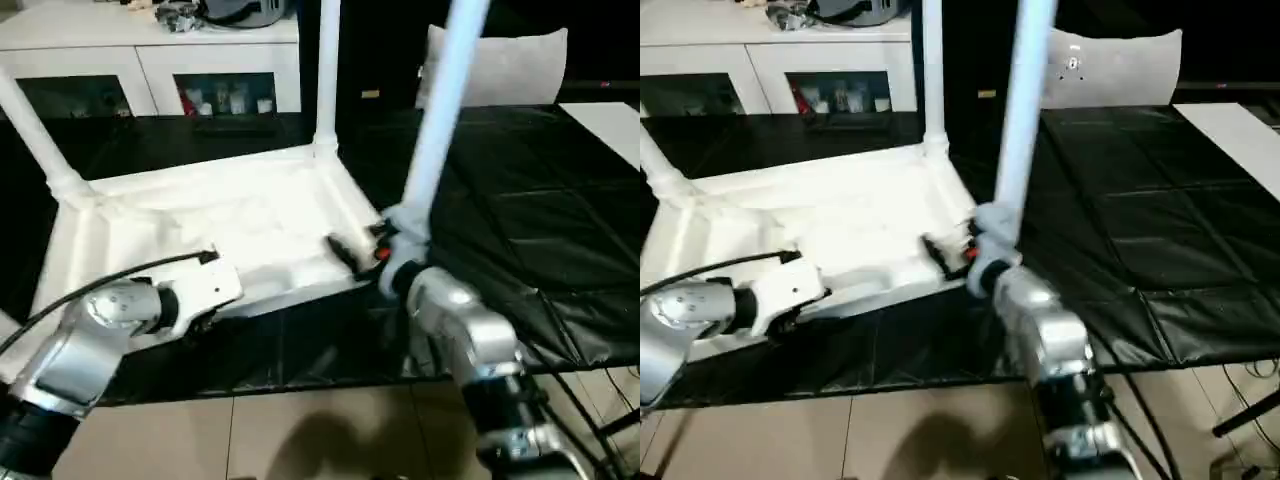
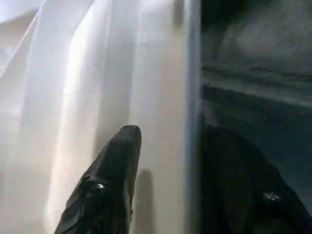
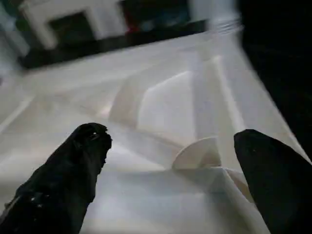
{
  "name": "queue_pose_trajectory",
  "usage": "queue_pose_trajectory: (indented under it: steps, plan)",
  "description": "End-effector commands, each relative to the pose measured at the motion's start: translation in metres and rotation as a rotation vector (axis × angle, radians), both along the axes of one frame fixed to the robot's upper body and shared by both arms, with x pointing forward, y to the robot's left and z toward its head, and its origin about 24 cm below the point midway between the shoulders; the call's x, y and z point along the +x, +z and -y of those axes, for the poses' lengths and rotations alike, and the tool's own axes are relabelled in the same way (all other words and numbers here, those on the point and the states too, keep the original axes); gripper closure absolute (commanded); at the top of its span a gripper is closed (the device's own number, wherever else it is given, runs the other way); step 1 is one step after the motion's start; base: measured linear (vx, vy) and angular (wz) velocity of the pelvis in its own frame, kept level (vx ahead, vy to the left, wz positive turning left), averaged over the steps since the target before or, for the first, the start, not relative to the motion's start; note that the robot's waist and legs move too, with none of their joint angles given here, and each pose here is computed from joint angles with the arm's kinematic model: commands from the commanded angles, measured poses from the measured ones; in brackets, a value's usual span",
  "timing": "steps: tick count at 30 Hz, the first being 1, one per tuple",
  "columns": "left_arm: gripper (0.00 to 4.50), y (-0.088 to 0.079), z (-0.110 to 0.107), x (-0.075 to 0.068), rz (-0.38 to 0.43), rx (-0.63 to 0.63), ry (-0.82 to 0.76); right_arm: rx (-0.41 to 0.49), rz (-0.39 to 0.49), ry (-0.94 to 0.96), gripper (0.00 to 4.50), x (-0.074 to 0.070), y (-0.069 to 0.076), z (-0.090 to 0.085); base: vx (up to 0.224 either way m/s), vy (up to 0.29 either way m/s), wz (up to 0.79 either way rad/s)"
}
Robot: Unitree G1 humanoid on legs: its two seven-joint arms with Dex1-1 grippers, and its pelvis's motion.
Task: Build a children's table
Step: Rotate table base
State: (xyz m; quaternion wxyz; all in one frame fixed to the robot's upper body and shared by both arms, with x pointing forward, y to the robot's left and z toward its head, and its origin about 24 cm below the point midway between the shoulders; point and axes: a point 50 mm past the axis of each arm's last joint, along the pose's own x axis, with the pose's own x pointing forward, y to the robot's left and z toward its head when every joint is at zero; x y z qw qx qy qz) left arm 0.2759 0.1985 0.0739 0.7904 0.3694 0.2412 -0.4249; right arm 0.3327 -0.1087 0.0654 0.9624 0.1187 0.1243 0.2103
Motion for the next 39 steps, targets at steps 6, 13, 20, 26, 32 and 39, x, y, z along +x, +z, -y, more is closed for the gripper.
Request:
queue_pose_trajectory:
  steps: [6, 13, 20, 26, 32, 39]
  plan:
    - [2.08, -0.008, 0.011, 0.007, 0.068, 0.005, -0.026, 0.036, 0.022, -0.199, 0.0, 0.014, 0.005, 0.044, 0.0, 0.0, 0.0]
    - [2.08, -0.017, 0.026, 0.017, 0.137, -0.019, -0.053, 0.0, 0.046, -0.34, 0.0, 0.023, 0.01, 0.082, 0.0, 0.0, 0.0]
    - [2.08, -0.016, 0.034, 0.042, 0.26, -0.005, -0.009, -0.044, 0.039, -0.472, 0.0, 0.02, 0.009, 0.119, 0.0, 0.0, 0.0]
    - [2.08, -0.013, 0.045, 0.06, 0.359, -0.031, 0.056, -0.075, 0.045, -0.589, 0.0, 0.012, 0.008, 0.147, 0.0, 0.0, 0.0]
    - [2.08, -0.013, 0.066, 0.075, 0.468, -0.117, 0.154, -0.075, 0.04, -0.613, 0.0, 0.003, 0.005, 0.154, 0.0, 0.0, 0.0]
    - [2.08, -0.001, 0.072, 0.068, 0.5, -0.432, 0.309, -0.098, 0.099, -0.456, 0.0, -0.001, 0.007, 0.127, 0.0, 0.0, 0.0]
